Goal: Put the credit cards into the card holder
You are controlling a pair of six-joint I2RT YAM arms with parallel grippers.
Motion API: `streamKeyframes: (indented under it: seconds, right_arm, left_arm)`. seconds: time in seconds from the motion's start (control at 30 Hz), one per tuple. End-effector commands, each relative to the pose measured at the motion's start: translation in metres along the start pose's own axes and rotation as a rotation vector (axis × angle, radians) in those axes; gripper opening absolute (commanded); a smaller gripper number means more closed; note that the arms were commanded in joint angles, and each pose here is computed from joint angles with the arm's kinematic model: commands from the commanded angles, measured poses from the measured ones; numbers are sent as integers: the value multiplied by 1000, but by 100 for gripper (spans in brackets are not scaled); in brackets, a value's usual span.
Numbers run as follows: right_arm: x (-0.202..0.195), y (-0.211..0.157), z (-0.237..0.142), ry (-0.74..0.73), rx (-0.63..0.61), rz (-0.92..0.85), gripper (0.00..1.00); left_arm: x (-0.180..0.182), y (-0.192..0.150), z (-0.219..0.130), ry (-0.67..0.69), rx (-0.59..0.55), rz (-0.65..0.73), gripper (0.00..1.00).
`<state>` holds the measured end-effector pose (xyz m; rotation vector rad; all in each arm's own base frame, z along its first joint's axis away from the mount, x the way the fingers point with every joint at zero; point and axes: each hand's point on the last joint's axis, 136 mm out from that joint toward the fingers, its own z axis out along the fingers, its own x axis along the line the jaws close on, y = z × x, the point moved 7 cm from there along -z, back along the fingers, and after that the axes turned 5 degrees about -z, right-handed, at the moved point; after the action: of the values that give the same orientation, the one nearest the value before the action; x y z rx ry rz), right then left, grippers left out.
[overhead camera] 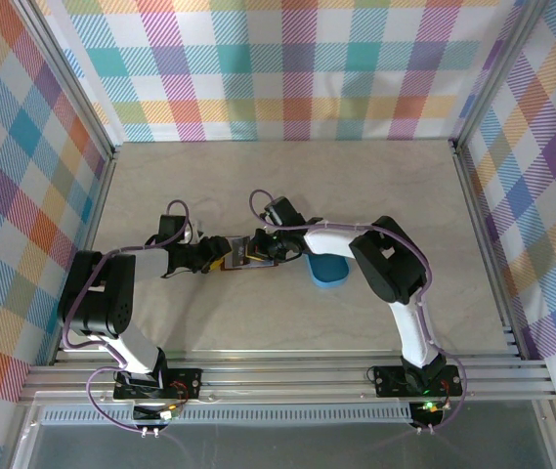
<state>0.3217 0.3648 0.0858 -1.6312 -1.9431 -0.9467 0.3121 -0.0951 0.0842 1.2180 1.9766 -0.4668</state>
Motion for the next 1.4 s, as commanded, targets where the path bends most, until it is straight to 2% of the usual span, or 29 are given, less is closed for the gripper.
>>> streamKeyframes:
  seconds: [0.0, 0.3, 0.5, 0.7, 0.93, 1.37]
  right_arm:
    - [-9, -7, 13, -13, 49, 10, 0]
    - [-8, -6, 14, -20, 51, 3, 1]
    - [1, 0, -7, -82, -4, -54, 24]
    - [9, 5, -33, -155, -74, -105, 36]
    - [13, 8, -34, -240, -82, -154, 38]
    - [23, 13, -8, -328, -21, -167, 37]
  left_arm:
    - [-3, -5, 6, 4, 24, 17, 50]
    - [-7, -3, 6, 0, 21, 18, 49]
    - [-6, -4, 5, 7, 18, 18, 49]
    - [-6, -4, 4, 11, 16, 23, 49]
    - [-7, -5, 1, 24, 11, 39, 48]
    - [-7, -6, -1, 18, -2, 46, 46]
